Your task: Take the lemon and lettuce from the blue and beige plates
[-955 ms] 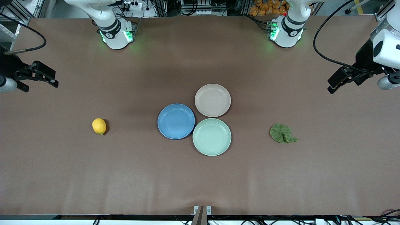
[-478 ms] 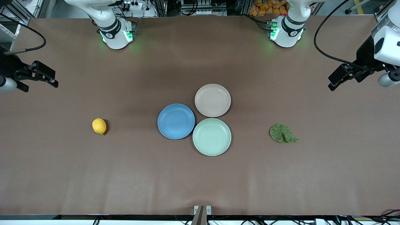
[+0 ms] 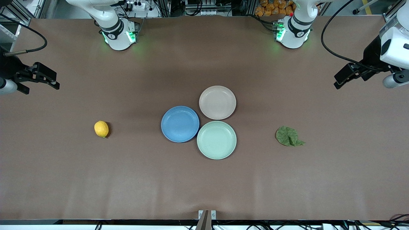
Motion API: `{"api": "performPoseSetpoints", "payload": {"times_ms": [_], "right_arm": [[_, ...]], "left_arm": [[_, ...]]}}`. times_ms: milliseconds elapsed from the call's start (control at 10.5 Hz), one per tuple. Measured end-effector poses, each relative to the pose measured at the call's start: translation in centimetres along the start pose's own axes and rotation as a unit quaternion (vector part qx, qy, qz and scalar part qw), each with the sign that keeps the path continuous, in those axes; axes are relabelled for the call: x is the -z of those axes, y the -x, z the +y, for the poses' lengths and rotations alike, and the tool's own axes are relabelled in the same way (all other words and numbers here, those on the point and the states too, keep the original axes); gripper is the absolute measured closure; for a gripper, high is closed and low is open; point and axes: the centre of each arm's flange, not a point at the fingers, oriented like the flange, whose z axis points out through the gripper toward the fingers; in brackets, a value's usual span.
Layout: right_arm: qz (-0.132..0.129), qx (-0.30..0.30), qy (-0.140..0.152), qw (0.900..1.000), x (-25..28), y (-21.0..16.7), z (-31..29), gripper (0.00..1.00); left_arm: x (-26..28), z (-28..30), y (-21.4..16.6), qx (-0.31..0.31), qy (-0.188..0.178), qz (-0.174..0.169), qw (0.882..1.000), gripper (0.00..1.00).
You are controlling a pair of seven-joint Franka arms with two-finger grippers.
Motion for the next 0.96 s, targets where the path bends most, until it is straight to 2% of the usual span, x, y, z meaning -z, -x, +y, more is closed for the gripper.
{"api": "performPoseSetpoints", "payload": {"times_ms": [287, 573, 955], "right_arm": [[-0.004, 0.000, 0.000, 1.000, -0.4, 0.0, 0.0, 0.00], [-0.008, 0.001, -0.001, 1.000, -0.6, 0.0, -0.1, 0.00], [-0.010, 0.001, -0.001, 1.000, -0.7, 0.3, -0.1, 0.00]], "left_arm": [[0.1, -1.7, 0.1, -0.024, 0.010, -0.025, 0.999, 0.00], [0.7, -2.9, 0.0, -0.062, 0.013, -0.021, 0.998, 0.00], [0.8, -3.0, 0.0, -0.064, 0.014, -0.020, 0.998, 0.00]]}}
